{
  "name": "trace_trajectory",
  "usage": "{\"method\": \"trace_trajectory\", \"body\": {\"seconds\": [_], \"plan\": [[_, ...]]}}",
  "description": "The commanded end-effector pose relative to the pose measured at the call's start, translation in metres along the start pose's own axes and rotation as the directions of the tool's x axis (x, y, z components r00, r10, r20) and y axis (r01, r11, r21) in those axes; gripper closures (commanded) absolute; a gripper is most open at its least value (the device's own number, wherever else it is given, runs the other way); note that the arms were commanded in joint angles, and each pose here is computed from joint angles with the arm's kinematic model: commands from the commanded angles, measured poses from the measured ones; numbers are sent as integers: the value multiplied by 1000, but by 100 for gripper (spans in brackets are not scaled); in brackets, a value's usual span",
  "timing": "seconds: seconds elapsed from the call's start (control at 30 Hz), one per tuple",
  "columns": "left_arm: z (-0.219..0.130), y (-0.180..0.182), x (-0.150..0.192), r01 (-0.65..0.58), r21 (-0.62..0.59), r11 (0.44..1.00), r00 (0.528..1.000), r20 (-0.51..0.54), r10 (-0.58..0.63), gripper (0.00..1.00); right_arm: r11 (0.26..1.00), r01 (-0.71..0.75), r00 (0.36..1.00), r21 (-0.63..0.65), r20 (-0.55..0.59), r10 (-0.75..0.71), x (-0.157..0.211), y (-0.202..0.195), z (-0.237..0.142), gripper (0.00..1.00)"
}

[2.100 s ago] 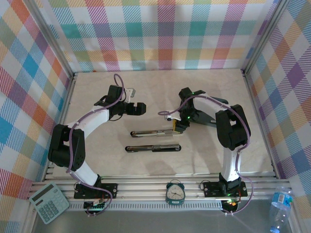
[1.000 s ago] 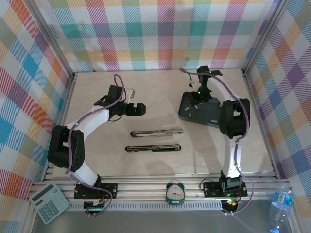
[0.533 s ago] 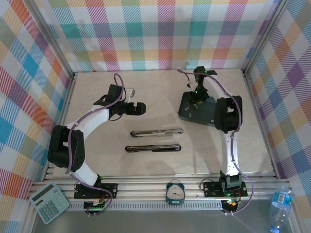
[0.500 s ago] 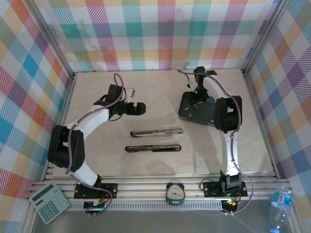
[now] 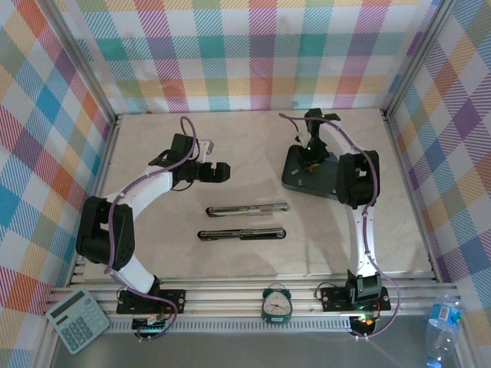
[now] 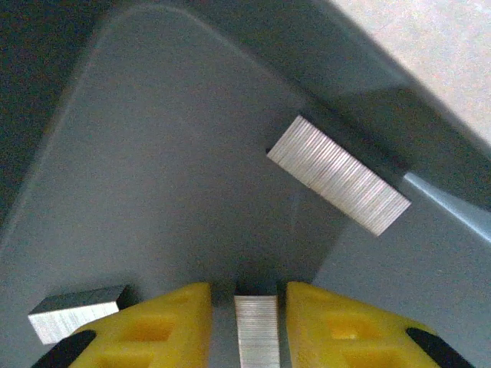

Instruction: Load the staples into the stapler

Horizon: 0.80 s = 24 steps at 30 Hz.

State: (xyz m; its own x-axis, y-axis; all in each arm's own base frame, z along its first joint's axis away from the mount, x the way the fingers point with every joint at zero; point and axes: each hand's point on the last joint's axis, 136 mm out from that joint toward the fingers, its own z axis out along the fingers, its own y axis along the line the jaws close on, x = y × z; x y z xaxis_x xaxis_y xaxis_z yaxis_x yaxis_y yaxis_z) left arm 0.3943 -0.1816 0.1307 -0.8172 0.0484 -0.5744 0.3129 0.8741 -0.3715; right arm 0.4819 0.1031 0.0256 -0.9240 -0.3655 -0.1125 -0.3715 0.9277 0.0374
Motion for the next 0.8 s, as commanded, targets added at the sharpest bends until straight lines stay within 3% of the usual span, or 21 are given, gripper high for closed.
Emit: {"method": "trace_trajectory", "body": {"seconds": [0.0, 0.1, 0.3, 0.57, 0.77], "plan": [[-1, -4, -4, 5, 2, 1000, 1000, -5, -5, 0, 1000, -9, 1000, -5, -5, 9, -2, -1, 4, 68], [0, -3, -4, 6, 2, 1000, 1000, -6, -6, 0, 1000, -12, 1000, -6, 4, 12, -5, -3, 5, 69], [-1, -4, -4, 5, 4, 1000, 1000, -4, -5, 0, 1000, -5, 999, -11, 38, 6, -10, -2, -4, 81], [-3, -8, -6, 2, 18, 1000, 1000, 3, -2, 0, 988, 124, 953, -91, 290, -93, -19, 31, -71, 84], [2, -15, -3, 10, 67, 998, 1000, -14, -9, 0, 925, 335, 873, -177, 428, -234, 12, 89, -110, 84]]}}
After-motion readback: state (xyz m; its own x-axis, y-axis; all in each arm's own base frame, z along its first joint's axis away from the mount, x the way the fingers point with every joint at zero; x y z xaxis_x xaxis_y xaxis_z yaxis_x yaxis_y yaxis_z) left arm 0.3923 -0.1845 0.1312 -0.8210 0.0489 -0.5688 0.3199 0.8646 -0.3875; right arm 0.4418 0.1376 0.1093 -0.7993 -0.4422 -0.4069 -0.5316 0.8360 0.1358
